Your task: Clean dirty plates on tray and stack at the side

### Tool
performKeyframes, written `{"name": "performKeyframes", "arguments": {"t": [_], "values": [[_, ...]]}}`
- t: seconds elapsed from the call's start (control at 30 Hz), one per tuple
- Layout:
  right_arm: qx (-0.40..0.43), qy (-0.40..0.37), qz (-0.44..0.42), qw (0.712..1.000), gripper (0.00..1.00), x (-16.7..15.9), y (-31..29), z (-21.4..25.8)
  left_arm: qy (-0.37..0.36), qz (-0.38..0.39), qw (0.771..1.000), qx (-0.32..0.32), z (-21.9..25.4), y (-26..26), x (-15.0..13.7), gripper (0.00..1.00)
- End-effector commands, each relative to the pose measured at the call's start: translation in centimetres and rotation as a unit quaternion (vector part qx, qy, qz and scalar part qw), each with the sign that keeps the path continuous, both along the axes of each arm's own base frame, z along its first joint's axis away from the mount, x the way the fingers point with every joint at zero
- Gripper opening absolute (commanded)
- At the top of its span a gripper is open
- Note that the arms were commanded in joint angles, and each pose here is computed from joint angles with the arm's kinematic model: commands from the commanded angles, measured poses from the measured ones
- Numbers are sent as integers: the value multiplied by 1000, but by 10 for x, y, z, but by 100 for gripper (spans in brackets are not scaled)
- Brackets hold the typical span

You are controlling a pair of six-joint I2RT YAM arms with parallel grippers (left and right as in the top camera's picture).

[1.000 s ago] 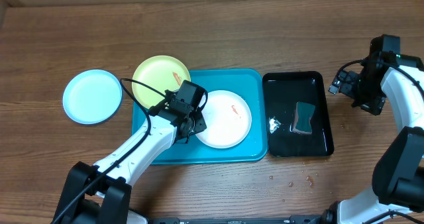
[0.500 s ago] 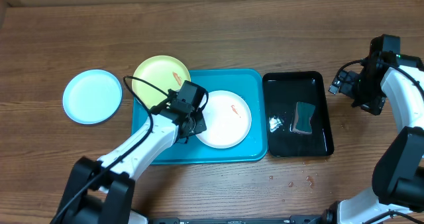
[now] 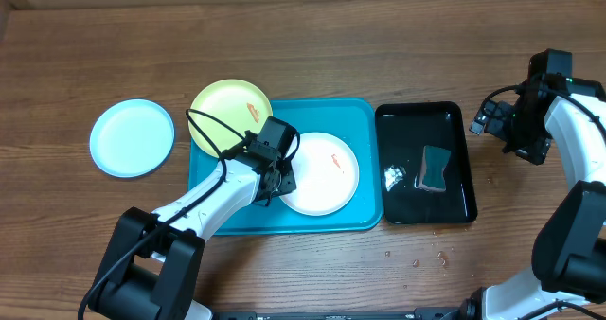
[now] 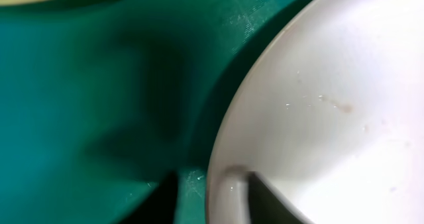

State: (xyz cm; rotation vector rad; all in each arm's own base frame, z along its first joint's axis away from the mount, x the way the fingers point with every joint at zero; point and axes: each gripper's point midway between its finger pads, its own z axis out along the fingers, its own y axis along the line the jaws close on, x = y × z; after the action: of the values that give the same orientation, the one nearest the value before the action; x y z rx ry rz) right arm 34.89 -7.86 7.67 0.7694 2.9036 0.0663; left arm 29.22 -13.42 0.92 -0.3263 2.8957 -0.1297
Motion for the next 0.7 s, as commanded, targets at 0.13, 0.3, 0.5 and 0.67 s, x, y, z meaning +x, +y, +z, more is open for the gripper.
{"name": "performKeyframes", "arguments": {"t": [0.13,0.3,0.5,0.67], "values": [[-4,-14,-3,1000,100,5,-2,8,5,-7,1000,-7,6,-1,-1,26],[-4,-14,-3,1000,100,5,-2,8,12,-8,1000,-15,10,-3,-1,18],[-4,-14,-3,1000,100,5,-2,8,-2,-34,999,-12,19,-7,8,34],[-4,-14,-3,1000,100,5,-2,8,-2,-34,999,-12,19,-7,8,25]]}}
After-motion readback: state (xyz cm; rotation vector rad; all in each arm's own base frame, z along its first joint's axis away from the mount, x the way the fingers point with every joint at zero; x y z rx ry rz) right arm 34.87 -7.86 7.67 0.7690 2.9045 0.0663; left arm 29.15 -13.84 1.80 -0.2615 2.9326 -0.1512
